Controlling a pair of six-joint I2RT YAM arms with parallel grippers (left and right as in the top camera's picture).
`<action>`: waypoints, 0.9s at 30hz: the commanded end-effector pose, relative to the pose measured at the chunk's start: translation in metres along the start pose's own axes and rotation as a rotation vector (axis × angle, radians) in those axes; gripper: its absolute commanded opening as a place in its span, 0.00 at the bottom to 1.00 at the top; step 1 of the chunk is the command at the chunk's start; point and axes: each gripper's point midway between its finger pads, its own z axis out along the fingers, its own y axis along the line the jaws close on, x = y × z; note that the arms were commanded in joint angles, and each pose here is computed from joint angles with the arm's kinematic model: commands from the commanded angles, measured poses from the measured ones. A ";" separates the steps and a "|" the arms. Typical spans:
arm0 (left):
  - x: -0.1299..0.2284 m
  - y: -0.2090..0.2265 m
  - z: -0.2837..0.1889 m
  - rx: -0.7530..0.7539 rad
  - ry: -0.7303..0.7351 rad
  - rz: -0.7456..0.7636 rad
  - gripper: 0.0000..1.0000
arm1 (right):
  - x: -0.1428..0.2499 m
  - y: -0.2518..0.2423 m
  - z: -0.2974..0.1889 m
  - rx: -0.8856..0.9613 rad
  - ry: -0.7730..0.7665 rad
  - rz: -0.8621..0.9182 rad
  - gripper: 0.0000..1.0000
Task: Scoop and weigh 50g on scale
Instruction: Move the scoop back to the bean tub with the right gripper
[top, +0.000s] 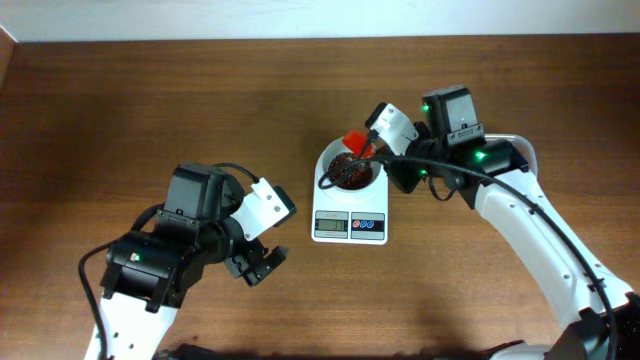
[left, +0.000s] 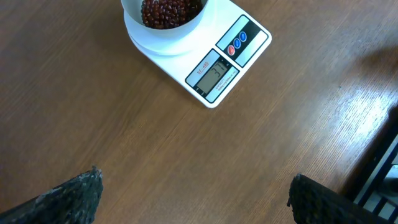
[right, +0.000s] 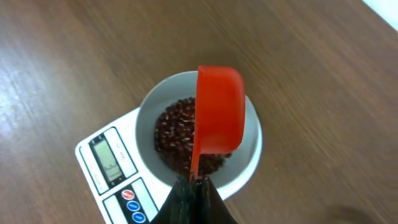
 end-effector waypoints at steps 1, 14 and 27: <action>-0.003 0.000 -0.002 0.006 -0.017 0.013 0.99 | -0.029 -0.013 -0.028 0.085 -0.061 -0.042 0.04; -0.003 0.000 -0.002 0.007 -0.017 0.013 0.99 | 0.114 -0.128 -0.126 0.689 0.369 0.489 0.04; -0.003 0.000 -0.002 0.007 -0.017 0.013 0.99 | 0.172 -0.110 -0.054 0.322 0.477 0.688 0.04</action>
